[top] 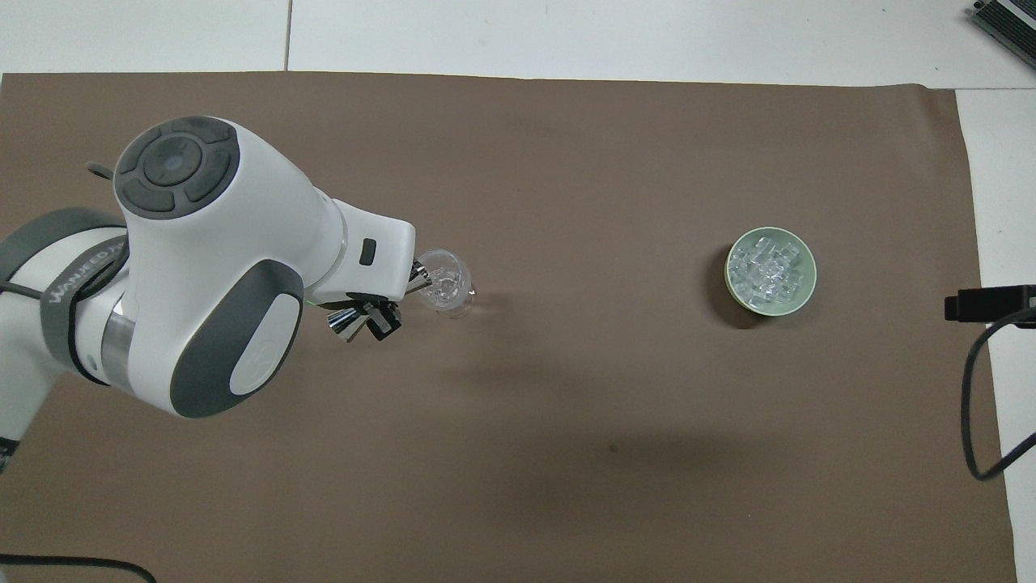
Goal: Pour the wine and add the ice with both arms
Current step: 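Keep tilting the metal cup over the clear glass with the left gripper, then carry the metal cup back and lower it with the left gripper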
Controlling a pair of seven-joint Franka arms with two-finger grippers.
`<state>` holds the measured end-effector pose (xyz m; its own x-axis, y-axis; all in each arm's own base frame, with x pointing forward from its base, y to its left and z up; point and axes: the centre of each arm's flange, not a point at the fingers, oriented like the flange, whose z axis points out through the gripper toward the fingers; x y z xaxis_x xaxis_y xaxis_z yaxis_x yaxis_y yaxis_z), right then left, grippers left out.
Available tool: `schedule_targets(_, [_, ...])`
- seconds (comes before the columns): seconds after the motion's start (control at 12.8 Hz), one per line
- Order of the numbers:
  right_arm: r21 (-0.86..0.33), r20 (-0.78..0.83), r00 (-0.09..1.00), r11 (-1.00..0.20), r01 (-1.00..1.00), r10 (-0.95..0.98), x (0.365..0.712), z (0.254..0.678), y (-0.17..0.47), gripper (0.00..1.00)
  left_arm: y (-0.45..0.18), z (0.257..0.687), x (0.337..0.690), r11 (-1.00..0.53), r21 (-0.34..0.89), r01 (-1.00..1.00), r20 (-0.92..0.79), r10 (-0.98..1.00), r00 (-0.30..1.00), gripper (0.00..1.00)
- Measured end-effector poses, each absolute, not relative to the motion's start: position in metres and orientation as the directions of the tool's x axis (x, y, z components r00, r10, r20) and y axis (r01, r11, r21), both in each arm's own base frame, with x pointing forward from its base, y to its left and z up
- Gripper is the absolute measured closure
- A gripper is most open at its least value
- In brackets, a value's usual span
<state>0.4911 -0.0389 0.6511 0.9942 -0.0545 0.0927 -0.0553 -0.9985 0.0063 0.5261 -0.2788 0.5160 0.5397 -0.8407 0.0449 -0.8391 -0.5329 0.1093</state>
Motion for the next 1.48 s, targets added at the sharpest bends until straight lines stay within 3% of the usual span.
schedule_targets(1.01, [0.006, 0.093, 0.994, -0.998, -0.055, -0.054, 0.491, 0.651, -0.039, 0.0, -0.284, 0.515, 0.529, -0.505, 0.062, -0.861, -0.03, -0.863, 0.504, 0.76])
schedule_targets(1.25, [0.006, 0.093, 0.994, -0.998, -0.055, -0.054, 0.491, 0.651, -0.039, 0.0, -0.264, 0.522, 0.541, -0.523, 0.064, -0.85, -0.012, -0.852, 0.523, 0.76])
schedule_targets(1.48, [0.006, 0.093, 0.994, -0.998, -0.055, -0.054, 0.491, 0.651, -0.039, 0.0, -0.215, 0.525, 0.562, -0.501, 0.151, -0.852, 0.071, -0.854, 0.515, 0.76])
